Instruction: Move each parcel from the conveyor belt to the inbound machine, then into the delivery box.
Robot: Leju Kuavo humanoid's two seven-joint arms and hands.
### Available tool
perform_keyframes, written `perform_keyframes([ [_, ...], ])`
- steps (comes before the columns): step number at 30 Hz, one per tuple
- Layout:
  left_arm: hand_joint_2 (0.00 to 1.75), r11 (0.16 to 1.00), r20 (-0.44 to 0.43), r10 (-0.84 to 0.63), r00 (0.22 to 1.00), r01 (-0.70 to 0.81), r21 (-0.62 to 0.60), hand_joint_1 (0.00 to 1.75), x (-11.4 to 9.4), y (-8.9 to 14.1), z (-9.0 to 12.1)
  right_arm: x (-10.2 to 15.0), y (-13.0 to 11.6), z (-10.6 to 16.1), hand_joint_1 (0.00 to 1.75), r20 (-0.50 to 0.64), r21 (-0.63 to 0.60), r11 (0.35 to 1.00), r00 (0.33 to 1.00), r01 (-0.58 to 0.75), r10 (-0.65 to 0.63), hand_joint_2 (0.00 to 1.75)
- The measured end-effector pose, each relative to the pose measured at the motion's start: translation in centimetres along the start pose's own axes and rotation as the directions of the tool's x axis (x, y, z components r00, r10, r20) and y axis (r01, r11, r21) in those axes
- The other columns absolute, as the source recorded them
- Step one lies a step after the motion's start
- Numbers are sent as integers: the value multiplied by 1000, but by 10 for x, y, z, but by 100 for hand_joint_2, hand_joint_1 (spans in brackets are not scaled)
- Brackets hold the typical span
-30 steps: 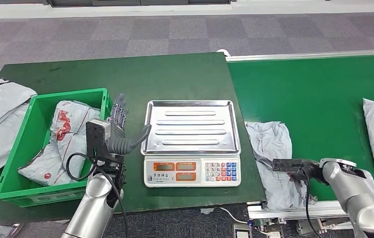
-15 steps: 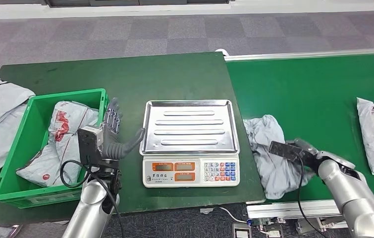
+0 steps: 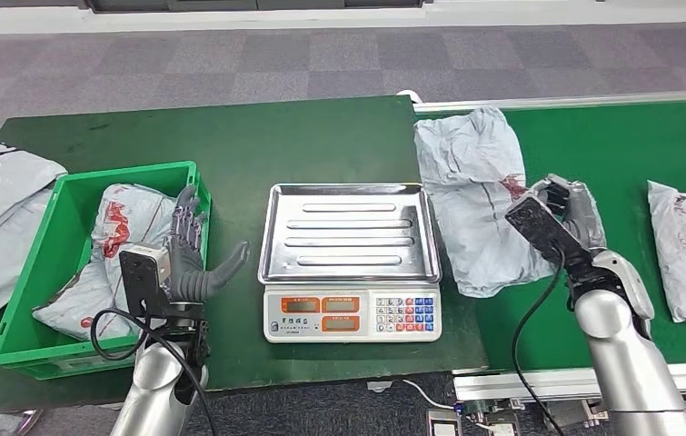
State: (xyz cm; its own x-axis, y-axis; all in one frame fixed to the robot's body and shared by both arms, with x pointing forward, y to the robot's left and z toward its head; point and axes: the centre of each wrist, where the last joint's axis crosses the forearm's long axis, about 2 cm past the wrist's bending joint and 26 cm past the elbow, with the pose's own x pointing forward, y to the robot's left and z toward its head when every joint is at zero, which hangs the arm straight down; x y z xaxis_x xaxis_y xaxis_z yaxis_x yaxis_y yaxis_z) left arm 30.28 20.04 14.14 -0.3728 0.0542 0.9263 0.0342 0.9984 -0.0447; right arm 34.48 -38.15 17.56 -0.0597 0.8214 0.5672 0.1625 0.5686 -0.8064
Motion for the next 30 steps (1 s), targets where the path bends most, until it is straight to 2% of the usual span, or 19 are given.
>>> perform_keyframes([
  [8,175,1000,7,-8,1000,8,-8,0,2,-2,-4,13,-22,5,175,80,-183,977,992,106,-93,175],
  [11,175,1000,13,-10,1000,10,-9,0,4,-2,-6,20,-28,5,175,112,-213,968,988,130,-108,175],
  [14,175,1000,17,-10,1000,11,-9,0,4,-2,-9,31,-30,-1,175,132,-180,972,983,152,-130,175],
  [19,175,999,29,-8,1000,9,-31,0,7,-6,-20,61,-17,-20,175,161,-18,978,966,210,-204,175],
  [24,175,999,21,-5,1000,6,-42,0,6,-9,-22,73,-7,-25,175,180,18,974,957,228,-227,175],
  [30,175,999,16,-6,1000,7,-45,0,5,-10,-22,76,-4,-26,175,185,30,973,956,227,-229,175],
])
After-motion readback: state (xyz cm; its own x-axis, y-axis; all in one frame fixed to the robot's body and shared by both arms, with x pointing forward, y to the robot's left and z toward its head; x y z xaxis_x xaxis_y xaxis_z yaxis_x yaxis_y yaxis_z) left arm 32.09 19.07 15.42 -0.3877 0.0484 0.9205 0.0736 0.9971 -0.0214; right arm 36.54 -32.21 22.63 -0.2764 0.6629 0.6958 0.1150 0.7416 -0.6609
